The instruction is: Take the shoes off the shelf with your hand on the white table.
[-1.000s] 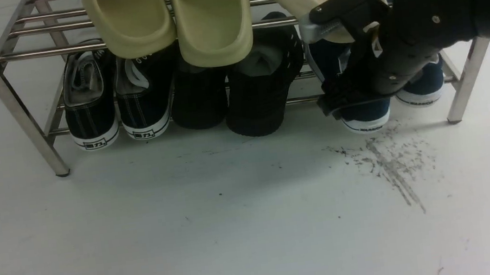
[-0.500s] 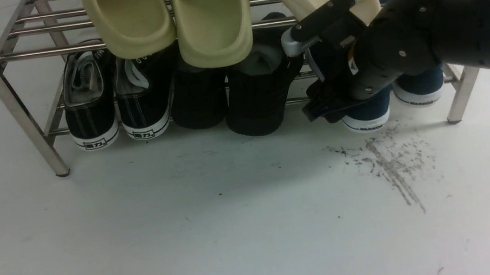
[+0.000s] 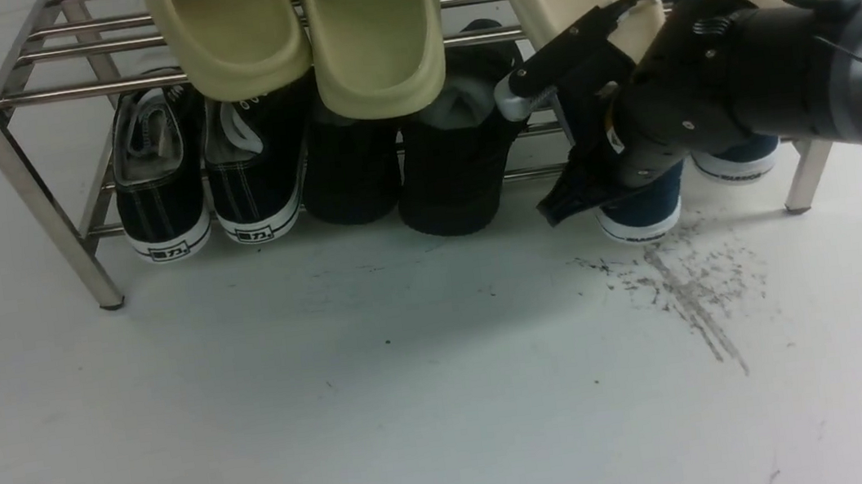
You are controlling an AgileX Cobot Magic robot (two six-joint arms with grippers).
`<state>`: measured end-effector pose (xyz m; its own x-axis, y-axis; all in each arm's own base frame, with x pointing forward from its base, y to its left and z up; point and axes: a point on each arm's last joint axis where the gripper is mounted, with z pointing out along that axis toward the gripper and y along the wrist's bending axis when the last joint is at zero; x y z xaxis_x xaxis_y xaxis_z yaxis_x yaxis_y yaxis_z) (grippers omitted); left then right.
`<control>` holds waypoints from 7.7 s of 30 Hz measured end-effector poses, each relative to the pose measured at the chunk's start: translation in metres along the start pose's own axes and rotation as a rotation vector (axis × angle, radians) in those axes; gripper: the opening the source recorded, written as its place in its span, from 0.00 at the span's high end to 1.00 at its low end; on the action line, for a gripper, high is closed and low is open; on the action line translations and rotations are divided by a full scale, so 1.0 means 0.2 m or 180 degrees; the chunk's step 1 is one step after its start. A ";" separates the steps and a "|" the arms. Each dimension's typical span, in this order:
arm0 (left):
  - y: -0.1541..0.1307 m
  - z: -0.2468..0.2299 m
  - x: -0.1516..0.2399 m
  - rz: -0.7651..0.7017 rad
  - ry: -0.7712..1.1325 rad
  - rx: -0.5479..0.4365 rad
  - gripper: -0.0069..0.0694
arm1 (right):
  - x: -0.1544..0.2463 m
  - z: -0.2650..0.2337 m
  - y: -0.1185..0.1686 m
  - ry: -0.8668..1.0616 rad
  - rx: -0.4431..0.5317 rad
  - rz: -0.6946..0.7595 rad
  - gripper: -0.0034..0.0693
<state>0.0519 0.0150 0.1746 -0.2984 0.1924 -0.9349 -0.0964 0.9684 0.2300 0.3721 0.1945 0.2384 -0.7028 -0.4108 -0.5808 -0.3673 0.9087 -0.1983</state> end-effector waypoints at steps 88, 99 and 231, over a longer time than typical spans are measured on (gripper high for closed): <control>0.00 0.00 0.00 0.0000 0.0000 0.0000 0.59 | 0.30 -0.29 0.99 0.0922 -0.1192 0.0669 0.89; 0.00 0.00 0.00 0.0000 0.0000 0.0000 0.59 | 0.32 -0.20 1.02 0.0856 -0.1094 0.0491 0.82; 0.00 0.00 0.00 0.0000 0.0000 0.0000 0.59 | 0.10 -0.52 -0.42 0.0398 0.0321 0.0802 0.90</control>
<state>0.0519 0.0150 0.1746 -0.2984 0.1924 -0.9349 -0.0964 0.9684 0.2300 0.3258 0.1028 0.3252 -0.8361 -0.1717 -0.5211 -0.1140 0.9834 -0.1413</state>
